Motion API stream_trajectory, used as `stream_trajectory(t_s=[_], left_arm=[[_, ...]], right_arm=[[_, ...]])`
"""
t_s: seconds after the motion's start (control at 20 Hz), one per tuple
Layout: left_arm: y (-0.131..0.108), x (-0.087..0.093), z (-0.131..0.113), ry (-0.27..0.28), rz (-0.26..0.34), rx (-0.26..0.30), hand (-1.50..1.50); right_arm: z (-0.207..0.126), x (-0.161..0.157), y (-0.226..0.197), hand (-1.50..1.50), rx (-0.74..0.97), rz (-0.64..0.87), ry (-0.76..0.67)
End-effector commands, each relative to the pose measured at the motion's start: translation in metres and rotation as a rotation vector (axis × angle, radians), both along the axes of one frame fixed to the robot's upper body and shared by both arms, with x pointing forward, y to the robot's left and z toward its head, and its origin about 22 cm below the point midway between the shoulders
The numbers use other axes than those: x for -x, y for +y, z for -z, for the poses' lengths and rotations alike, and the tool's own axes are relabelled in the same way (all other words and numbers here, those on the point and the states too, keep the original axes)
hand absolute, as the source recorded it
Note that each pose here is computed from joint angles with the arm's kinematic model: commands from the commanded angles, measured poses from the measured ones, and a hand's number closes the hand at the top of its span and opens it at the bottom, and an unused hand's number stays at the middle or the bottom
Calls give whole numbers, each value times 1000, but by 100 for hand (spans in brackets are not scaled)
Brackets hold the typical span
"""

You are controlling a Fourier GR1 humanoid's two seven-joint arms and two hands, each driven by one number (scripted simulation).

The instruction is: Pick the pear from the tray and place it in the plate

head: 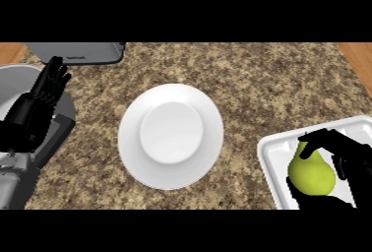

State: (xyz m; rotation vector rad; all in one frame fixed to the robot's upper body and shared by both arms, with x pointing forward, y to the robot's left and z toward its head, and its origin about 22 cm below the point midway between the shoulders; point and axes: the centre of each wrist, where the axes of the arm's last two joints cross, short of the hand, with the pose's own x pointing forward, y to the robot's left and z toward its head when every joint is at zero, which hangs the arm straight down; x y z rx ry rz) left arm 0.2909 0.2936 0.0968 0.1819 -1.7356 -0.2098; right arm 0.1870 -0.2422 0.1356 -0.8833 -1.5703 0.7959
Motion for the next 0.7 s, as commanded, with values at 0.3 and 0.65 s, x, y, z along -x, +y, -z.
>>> stream_trajectory(t_s=[0.3,0.65], left_arm=[[-34,-4,12,-9,37,10,0],[-8,-6,-12,-5,71,4,0]], right_arm=[[-37,7,65,150,-67,-98,-30],[-31,-49,165,150,-135,-151,17]])
